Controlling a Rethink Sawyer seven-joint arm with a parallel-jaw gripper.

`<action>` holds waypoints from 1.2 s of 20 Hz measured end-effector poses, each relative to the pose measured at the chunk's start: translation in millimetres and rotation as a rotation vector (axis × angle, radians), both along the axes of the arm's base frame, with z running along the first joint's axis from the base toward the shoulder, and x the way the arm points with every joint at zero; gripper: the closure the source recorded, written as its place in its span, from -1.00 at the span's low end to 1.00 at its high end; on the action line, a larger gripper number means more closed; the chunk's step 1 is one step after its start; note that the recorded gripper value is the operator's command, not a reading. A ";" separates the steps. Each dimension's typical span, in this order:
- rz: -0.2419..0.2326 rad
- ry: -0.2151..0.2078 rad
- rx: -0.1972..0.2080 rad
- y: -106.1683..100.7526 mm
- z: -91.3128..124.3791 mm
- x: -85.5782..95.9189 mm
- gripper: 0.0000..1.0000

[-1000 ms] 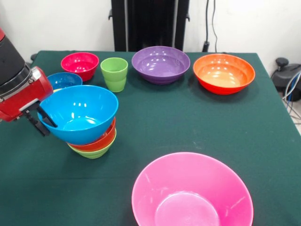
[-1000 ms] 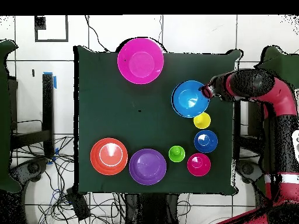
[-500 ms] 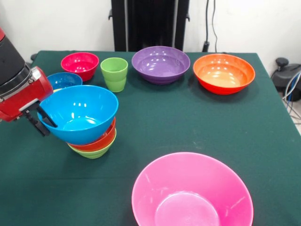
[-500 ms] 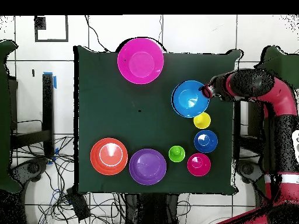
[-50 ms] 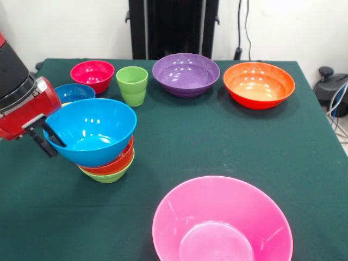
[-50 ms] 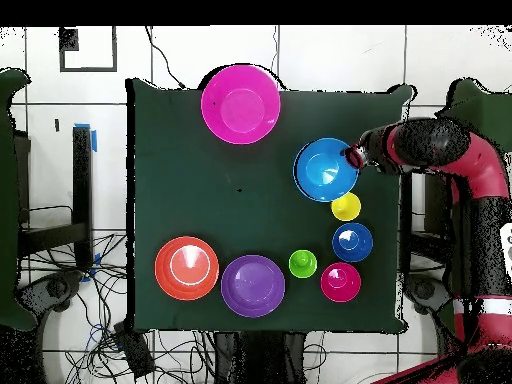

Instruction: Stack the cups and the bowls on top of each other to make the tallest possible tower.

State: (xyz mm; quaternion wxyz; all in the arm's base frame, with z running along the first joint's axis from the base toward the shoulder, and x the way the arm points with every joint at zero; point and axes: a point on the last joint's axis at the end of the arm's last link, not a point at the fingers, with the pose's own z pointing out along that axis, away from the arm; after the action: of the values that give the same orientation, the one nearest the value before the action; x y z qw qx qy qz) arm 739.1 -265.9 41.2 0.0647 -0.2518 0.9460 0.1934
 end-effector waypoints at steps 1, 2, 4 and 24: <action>0.000 0.000 0.000 -0.1 0.2 0.1 1.00; 0.000 0.000 -0.001 -0.2 0.4 0.1 1.00; 0.001 0.000 -0.001 0.0 1.0 0.1 1.00; 0.091 -0.003 0.010 47.7 -0.6 -19.7 1.00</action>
State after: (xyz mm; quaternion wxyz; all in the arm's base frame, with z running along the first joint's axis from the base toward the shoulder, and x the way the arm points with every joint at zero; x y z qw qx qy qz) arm 719.4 -218.1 40.6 0.0585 -0.2947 0.9324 0.2007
